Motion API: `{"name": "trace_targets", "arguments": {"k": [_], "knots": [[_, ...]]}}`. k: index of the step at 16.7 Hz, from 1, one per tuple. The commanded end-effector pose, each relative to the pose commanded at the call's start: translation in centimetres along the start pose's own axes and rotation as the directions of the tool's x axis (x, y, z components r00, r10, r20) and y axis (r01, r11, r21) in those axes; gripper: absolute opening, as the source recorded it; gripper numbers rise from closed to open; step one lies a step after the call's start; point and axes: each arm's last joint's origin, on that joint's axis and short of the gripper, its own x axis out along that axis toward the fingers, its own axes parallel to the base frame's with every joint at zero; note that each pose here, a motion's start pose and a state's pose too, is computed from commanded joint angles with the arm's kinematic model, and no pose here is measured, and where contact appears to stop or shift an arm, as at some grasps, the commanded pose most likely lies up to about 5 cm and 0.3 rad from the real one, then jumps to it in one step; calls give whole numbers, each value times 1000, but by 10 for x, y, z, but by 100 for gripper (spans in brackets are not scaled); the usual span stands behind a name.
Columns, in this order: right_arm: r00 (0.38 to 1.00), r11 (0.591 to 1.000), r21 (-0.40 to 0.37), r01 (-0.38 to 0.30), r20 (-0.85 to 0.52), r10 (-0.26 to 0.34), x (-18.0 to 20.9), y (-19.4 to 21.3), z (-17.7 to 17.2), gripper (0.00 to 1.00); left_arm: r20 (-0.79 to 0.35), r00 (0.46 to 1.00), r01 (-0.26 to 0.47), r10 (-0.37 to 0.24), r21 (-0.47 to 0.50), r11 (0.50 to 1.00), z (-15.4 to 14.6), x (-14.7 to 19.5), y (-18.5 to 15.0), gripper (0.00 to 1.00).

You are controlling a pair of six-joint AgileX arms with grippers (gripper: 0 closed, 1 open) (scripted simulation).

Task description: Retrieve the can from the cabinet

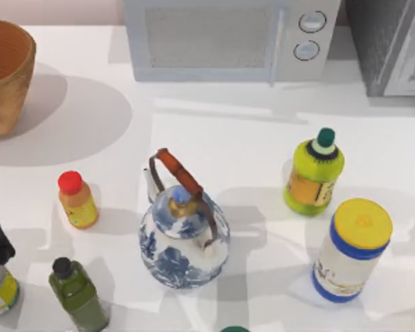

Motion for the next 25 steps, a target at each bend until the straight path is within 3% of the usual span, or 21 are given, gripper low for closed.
{"name": "trace_targets", "arguments": {"k": [5,11,17,22,25], "knots": [[991,992,-11,-123,52,123,30,-10,44,0,0,1000,0,0,0,1000,0,0,0,100],[943,944,-16,-330,33,331,114,-58,60,0,0,1000,0,0,0,1000,0,0,0,100],[855,855,18,-518,-10,518,186,-143,-10,0,0,1000,0,0,0,1000,0,0,0,100],[782,782,36,-622,-25,623,195,-199,-94,0,0,1000,0,0,0,1000,0,0,0,100],[754,754,29,-656,-27,657,191,-216,-126,0,0,1000,0,0,0,1000,0,0,0,100]]}}
